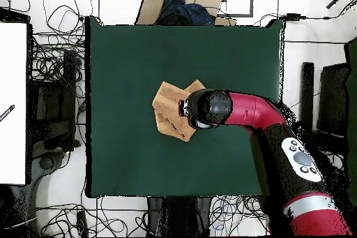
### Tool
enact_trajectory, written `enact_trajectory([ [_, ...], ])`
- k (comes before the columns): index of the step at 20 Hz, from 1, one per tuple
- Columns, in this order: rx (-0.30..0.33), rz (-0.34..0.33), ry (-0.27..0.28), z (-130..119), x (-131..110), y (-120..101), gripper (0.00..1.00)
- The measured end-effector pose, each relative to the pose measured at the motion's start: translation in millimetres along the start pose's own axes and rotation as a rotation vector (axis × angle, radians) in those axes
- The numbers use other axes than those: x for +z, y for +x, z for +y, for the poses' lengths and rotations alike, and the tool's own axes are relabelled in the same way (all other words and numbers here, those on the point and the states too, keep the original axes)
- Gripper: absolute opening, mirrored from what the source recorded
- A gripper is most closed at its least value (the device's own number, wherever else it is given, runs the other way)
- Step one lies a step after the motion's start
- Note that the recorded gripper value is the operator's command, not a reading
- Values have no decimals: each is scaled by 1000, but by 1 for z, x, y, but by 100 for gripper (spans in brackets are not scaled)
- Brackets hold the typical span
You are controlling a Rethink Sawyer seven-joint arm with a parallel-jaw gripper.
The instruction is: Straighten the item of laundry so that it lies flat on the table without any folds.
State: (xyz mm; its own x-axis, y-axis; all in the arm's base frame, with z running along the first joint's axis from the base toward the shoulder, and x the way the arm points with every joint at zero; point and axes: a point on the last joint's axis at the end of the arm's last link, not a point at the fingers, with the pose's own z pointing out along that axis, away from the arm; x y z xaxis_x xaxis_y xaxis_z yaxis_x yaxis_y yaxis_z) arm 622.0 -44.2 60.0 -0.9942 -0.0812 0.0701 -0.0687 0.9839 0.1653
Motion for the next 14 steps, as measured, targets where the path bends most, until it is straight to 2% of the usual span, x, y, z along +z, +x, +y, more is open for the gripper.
enact_trajectory([
  [8, -11, 31, -12, 7, 11, 21, 100],
  [14, -12, 39, -24, 11, 20, 27, 100],
])
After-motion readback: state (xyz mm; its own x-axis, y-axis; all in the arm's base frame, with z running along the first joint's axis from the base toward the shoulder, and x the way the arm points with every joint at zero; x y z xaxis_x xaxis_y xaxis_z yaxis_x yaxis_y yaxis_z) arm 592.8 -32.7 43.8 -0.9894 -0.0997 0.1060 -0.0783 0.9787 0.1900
